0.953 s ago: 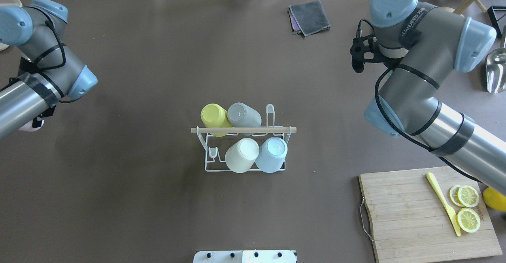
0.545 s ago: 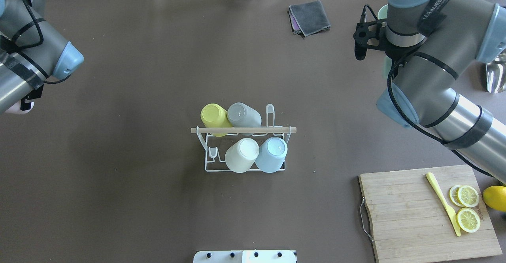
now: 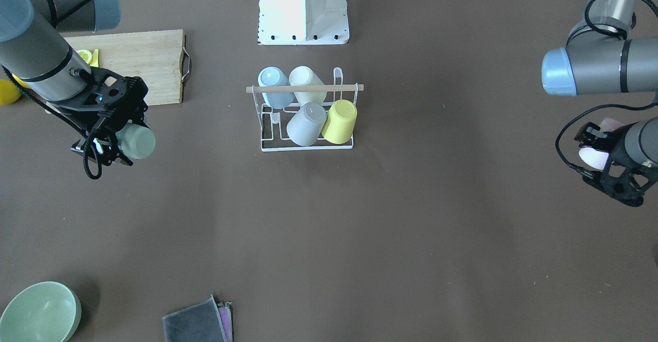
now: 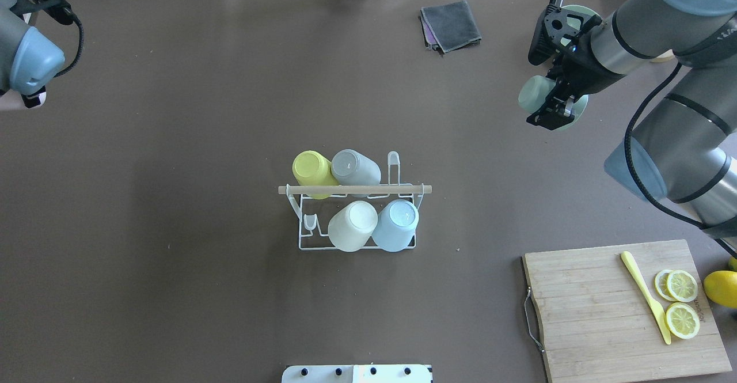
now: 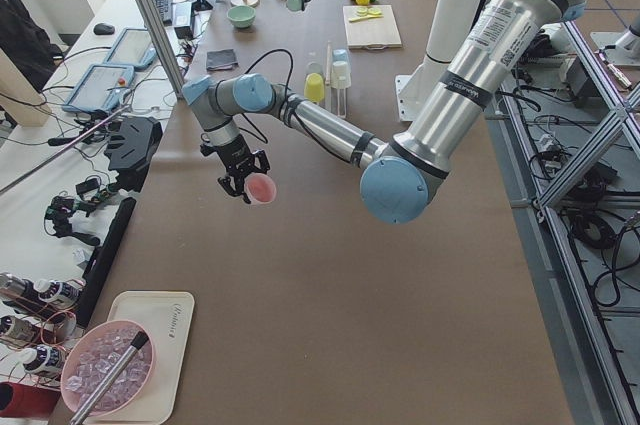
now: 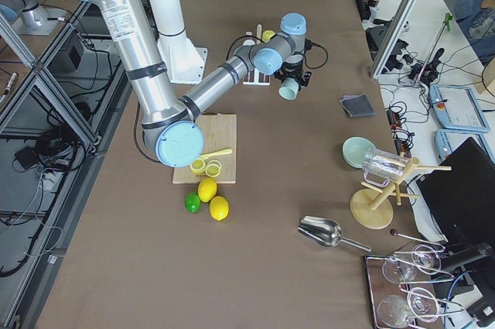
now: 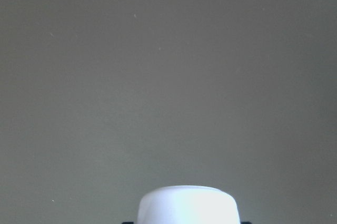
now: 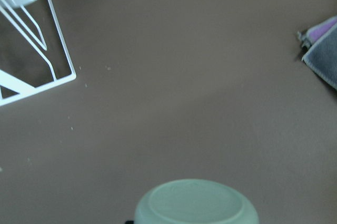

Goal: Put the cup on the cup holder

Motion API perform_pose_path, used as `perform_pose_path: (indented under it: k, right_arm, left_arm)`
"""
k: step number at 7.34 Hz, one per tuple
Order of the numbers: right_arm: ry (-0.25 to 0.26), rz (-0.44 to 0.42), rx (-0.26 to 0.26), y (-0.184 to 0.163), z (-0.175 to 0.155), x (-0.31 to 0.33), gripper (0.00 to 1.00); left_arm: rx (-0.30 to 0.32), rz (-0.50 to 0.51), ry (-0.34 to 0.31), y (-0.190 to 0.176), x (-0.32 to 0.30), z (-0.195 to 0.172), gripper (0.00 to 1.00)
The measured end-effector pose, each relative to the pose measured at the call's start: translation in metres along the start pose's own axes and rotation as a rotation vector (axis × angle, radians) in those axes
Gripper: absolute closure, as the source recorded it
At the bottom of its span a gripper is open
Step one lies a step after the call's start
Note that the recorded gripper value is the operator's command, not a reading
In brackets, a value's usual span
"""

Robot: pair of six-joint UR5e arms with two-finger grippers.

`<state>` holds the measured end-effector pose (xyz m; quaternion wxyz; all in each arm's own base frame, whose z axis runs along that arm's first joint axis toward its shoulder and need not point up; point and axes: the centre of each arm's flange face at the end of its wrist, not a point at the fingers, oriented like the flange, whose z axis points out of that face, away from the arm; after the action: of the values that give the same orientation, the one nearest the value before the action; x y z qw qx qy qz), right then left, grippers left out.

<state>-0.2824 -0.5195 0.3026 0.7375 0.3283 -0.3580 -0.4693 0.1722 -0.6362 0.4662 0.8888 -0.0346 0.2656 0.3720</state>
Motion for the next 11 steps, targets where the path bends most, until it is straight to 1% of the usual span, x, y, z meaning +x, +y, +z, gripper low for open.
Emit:
perform_pose_path:
  k: [2,3,4,5,6,7,8,9,10,11]
  right_arm:
    - [-0.019,0.062,0.22,-0.017,-0.02,-0.02,1.0]
    - [-0.033,0.089,0.323,-0.024,-0.028,-0.031,1.0]
    - [-0.046,0.124,0.419,-0.03,-0.035,-0.041,1.0]
    - [-0.048,0.162,0.501,-0.035,-0.037,-0.051,1.0]
    - [-0.043,0.196,0.572,-0.039,-0.032,-0.06,1.0]
    - [-0.038,0.228,0.649,-0.044,-0.018,-0.074,1.0]
    - [-0.036,0.255,0.724,-0.047,0.005,-0.089,1.0]
    - [-0.039,0.282,0.781,-0.048,0.033,-0.105,1.0]
    - [-0.043,0.301,0.811,-0.05,0.054,-0.12,1.0]
    - [-0.049,0.309,0.824,-0.055,0.065,-0.131,1.0]
  left_arm:
    - [0.185,0.072,-0.094,-0.009,-0.011,0.013,1.0]
    - [0.275,0.083,-0.131,-0.018,-0.013,0.015,1.0]
    - [0.382,0.072,-0.15,-0.032,-0.004,0.014,1.0]
    - [0.498,0.062,-0.148,-0.047,0.016,0.01,1.0]
    - [0.617,0.083,-0.133,-0.062,0.045,0.009,1.0]
    - [0.731,0.118,-0.102,-0.078,0.08,0.011,1.0]
    - [0.834,0.129,-0.048,-0.089,0.115,0.012,1.0]
    - [0.944,0.124,0.007,-0.095,0.149,0.015,1.0]
    - [1.077,0.122,0.045,-0.094,0.175,0.013,1.0]
    - [1.2,0.129,0.08,-0.089,0.19,0.003,1.0]
